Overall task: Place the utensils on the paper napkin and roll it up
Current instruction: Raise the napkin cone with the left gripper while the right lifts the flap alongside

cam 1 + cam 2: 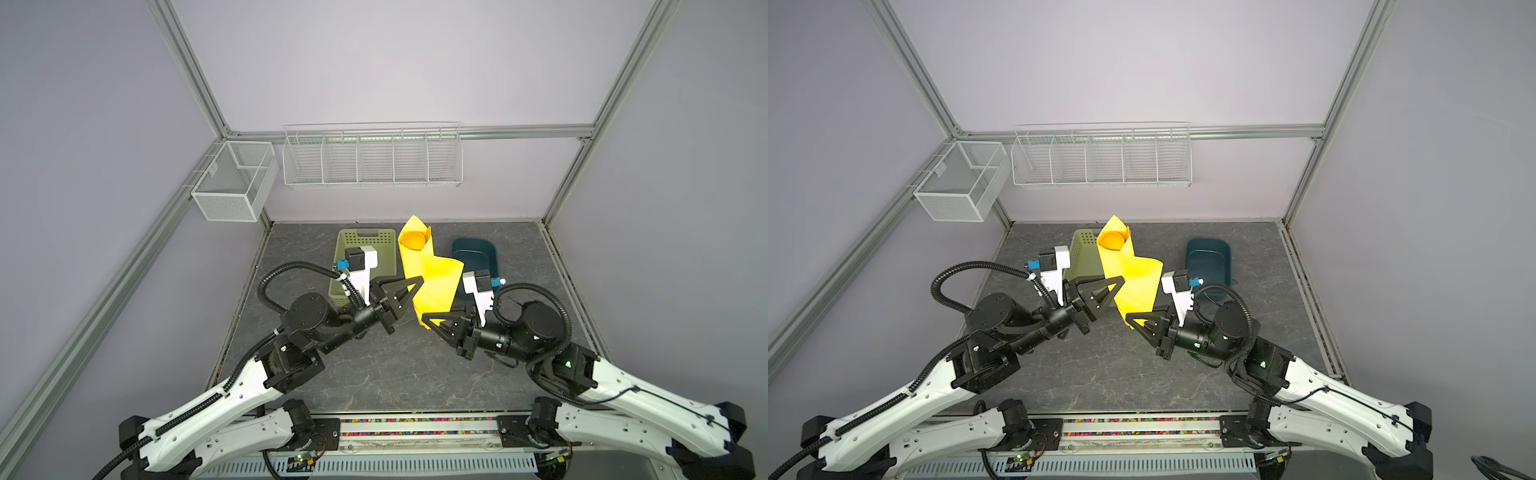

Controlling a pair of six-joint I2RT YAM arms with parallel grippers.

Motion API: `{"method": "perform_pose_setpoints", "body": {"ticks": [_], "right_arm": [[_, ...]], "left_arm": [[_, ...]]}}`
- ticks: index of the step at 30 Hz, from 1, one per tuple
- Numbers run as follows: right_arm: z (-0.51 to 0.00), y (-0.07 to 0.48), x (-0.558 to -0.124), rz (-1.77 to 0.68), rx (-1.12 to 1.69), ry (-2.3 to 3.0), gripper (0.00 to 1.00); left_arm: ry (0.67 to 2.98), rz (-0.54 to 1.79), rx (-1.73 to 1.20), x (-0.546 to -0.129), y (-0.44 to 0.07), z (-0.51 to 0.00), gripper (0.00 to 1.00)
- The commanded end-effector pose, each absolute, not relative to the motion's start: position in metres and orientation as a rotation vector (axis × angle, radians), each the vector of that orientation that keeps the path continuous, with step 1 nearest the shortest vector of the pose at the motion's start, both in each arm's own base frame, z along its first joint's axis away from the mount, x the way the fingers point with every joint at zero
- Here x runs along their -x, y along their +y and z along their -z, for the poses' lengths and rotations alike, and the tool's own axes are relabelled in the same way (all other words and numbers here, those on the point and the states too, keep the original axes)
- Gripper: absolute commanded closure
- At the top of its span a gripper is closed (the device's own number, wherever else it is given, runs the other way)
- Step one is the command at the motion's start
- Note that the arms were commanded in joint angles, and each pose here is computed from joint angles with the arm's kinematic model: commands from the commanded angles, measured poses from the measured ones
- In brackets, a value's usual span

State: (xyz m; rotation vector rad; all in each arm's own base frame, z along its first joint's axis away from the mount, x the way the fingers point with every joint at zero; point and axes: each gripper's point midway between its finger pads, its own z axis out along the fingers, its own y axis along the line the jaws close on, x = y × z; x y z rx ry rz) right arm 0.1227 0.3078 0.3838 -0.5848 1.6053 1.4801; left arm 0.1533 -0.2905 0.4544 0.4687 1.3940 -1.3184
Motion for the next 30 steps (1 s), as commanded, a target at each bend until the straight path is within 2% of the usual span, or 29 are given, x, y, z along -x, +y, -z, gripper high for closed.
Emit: {"method": "perform_pose_setpoints", "body": {"ticks": [1,5,9,15,24,30], "right_arm": [[-0.407,0.300,-0.120,-1.453,0.613,1.514,0.94],[-0.409,0.298,-0.115,-1.409,0.685,1.472,0.94],[-0.432,0.294,-0.103,-1.373,0.777,1.370,0.94],[-0.438,0.294,-0.091,-1.335,0.899,1.304,0.94],[-0.433,0.300,-0.076,-1.395,0.987,1.305,0.94],[-0.430,0.301,-0.071,-1.392,1.021,1.293,0.94]], "left_arm": [[1.295,1.329,-0.427,-0.150,-0.276,-0.487,0.67],[1.307,1.339,-0.446,-0.147,-0.277,-0.485,0.51],[1.282,1.407,-0.567,-0.129,-0.287,-0.487,0.45],[1.226,1.496,-0.702,-0.108,-0.300,-0.496,0.45],[1.187,1.503,-0.745,-0.102,-0.303,-0.513,0.44],[1.223,1.469,-0.710,-0.112,-0.305,-0.516,0.52]]}}
